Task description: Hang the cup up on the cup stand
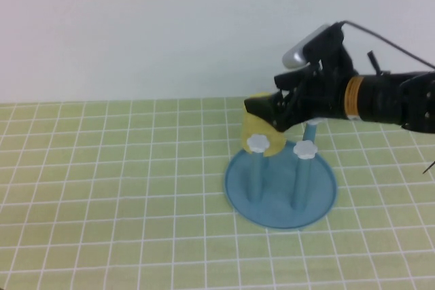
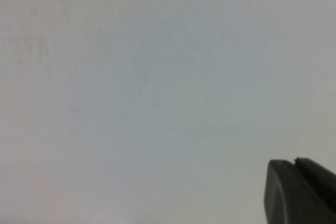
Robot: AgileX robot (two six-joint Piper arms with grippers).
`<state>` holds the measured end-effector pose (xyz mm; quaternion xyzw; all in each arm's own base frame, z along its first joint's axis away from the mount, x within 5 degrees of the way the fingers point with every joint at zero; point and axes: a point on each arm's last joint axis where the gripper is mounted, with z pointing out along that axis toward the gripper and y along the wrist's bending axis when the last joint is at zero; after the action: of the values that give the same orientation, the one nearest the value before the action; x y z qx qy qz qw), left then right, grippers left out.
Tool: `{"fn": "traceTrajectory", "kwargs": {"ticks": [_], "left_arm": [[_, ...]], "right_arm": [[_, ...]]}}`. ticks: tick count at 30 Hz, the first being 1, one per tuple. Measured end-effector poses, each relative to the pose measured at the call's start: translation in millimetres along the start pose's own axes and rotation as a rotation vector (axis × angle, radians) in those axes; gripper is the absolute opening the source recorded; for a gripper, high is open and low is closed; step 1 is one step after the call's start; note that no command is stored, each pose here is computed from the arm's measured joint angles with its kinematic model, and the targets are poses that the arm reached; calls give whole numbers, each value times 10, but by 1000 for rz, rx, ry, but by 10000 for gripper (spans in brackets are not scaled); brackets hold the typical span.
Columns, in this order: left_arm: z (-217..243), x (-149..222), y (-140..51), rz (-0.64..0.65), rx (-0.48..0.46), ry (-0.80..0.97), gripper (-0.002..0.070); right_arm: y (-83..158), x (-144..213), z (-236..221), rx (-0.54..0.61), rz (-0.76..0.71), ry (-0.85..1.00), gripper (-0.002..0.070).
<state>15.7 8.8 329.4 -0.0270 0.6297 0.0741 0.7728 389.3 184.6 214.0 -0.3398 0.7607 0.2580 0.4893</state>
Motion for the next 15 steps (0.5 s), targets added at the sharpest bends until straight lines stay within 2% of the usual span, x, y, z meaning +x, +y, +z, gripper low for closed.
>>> {"fn": "traceTrajectory", "kwargs": {"ticks": [8, 12, 15], "left_arm": [[68, 369, -31, 9, 6, 108, 0], [96, 547, -46, 14, 10, 162, 0], [113, 702, -59, 18, 14, 206, 0]], "right_arm": [[172, -647, -511, 38, -96, -161, 650], [315, -1010, -902, 76, -156, -264, 589], [449, -1246, -1209, 87, -167, -345, 503]]}}
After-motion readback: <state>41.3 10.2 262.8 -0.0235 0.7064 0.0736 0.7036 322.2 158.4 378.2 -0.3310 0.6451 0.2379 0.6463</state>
